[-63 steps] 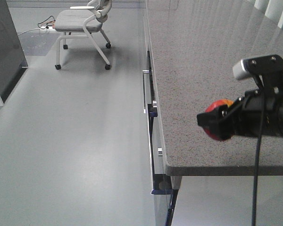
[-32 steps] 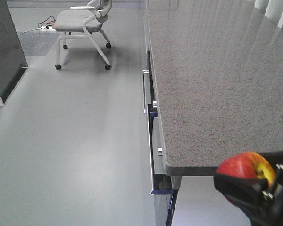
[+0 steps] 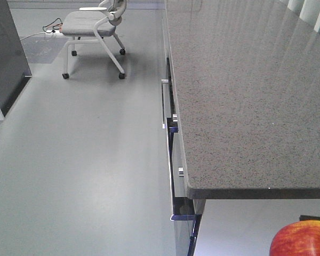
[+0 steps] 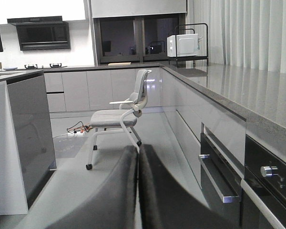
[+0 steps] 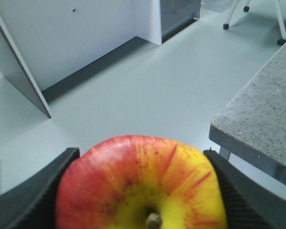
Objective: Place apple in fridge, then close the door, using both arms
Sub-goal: 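Pull the held apple back toward the robot body with the right gripper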
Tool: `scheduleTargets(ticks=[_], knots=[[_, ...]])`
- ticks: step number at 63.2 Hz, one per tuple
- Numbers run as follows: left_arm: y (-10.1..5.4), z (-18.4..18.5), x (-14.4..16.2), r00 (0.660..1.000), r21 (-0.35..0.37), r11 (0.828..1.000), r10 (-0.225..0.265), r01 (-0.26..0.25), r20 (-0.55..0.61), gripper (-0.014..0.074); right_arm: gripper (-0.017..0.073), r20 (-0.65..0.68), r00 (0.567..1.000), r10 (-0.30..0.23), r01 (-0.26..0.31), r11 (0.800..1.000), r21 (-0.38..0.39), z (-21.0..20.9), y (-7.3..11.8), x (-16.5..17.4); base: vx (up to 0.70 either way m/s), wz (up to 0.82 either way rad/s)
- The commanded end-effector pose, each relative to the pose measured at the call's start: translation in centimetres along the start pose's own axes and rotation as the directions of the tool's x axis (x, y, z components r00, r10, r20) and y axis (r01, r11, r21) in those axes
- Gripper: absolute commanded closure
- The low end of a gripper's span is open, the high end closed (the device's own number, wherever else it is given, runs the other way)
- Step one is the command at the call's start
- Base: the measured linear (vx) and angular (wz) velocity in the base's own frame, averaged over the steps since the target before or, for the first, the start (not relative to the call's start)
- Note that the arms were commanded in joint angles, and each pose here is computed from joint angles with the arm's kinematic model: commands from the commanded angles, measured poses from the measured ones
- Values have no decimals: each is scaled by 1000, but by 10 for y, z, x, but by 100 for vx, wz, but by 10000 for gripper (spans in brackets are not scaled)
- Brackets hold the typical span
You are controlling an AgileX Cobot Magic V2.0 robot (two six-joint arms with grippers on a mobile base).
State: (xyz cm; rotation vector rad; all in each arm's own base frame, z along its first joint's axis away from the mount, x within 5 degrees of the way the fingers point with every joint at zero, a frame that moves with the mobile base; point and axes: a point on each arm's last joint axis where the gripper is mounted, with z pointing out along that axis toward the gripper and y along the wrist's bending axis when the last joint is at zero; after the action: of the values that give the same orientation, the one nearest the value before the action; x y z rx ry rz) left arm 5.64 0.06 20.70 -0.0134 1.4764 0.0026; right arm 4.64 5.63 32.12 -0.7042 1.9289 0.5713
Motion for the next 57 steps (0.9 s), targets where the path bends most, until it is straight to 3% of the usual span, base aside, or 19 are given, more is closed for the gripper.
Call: scheduleTargets(ticks=[1, 57], knots=[[0, -1, -1, 997, 0, 1000, -9, 9, 71, 600, 190, 61, 998, 14, -14, 1000, -1, -3, 1, -11, 0, 0], [0, -1, -1, 997, 0, 1000, -9, 9, 71, 600, 190, 60, 998, 13, -13, 1000, -1, -3, 1, -11, 0, 0]])
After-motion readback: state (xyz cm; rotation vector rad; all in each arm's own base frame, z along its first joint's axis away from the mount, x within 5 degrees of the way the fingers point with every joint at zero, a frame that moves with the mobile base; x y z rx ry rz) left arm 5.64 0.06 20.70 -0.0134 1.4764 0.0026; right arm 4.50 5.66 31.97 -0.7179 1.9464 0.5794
